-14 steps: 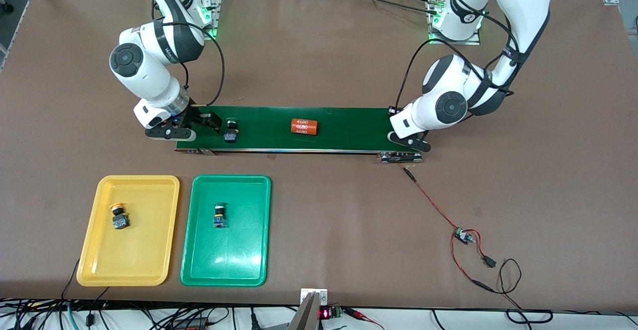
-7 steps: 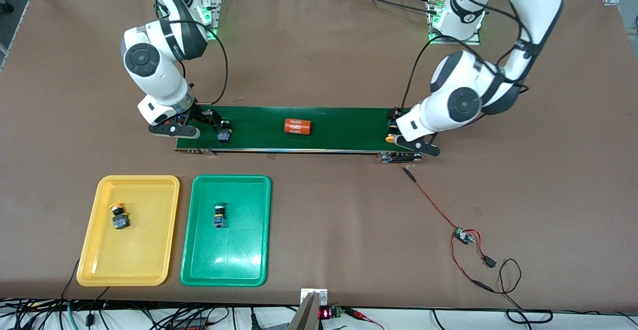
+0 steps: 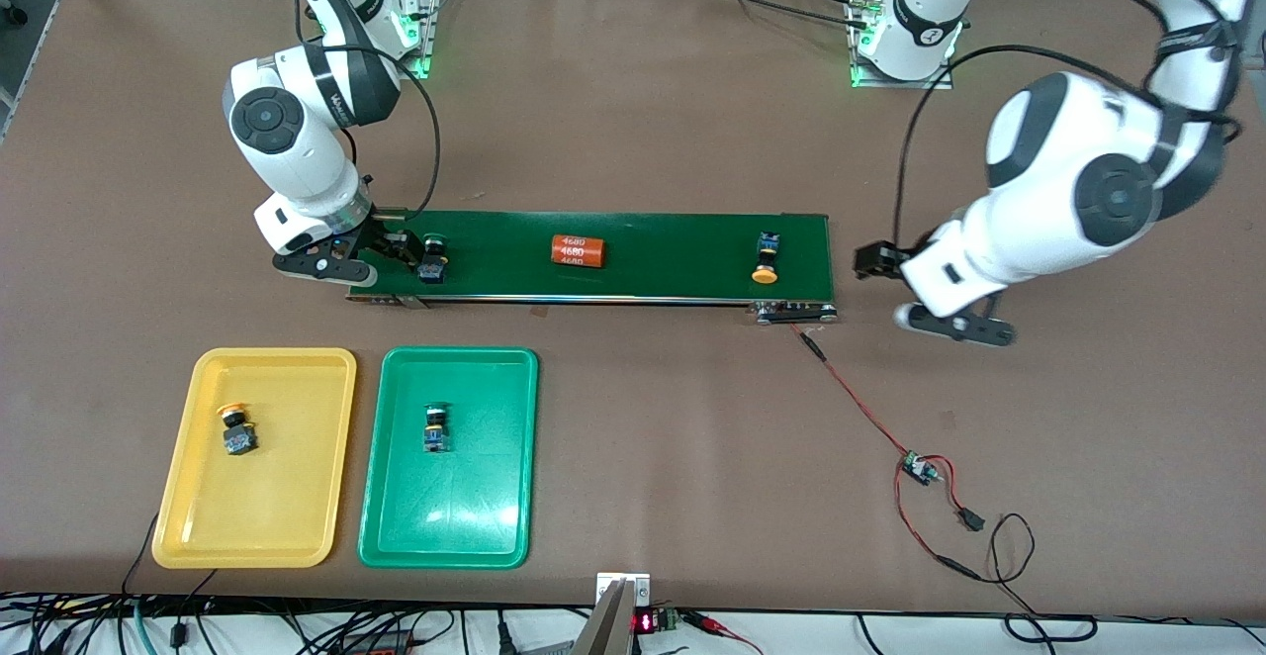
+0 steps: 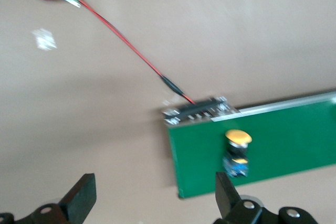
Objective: Sort buttons by color to trays
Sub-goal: 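Grasp a button at the belt end while the left gripper withdraws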
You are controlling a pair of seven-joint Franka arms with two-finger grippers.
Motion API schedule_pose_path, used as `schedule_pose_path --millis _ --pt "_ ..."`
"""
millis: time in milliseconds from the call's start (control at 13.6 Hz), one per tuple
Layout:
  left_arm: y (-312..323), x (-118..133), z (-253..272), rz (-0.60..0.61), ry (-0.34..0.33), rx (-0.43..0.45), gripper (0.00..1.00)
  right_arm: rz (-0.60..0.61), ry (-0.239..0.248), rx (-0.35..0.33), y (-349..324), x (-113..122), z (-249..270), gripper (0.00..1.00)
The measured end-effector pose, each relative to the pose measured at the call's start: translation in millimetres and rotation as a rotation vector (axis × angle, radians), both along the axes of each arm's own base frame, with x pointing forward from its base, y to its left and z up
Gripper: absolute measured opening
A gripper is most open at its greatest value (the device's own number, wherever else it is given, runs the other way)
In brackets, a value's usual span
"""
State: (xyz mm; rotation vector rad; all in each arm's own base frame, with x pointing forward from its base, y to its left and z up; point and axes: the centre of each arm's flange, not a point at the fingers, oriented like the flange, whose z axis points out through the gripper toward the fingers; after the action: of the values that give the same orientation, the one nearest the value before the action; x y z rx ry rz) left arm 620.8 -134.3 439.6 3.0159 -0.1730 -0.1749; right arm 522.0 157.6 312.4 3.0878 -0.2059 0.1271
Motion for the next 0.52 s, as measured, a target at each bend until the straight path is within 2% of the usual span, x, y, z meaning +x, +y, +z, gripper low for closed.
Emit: schedule_pose_path --millis 294,515 --pt "96.9 29.3 59.5 0.148 -0.128 0.038 1.0 0.006 0.006 0.019 5.6 5.0 -16.1 0.98" --pt "145.7 31.3 105.2 0.23 -0.161 0.08 1.0 0.02 0.037 0.022 11.7 2.0 -33.1 0.98"
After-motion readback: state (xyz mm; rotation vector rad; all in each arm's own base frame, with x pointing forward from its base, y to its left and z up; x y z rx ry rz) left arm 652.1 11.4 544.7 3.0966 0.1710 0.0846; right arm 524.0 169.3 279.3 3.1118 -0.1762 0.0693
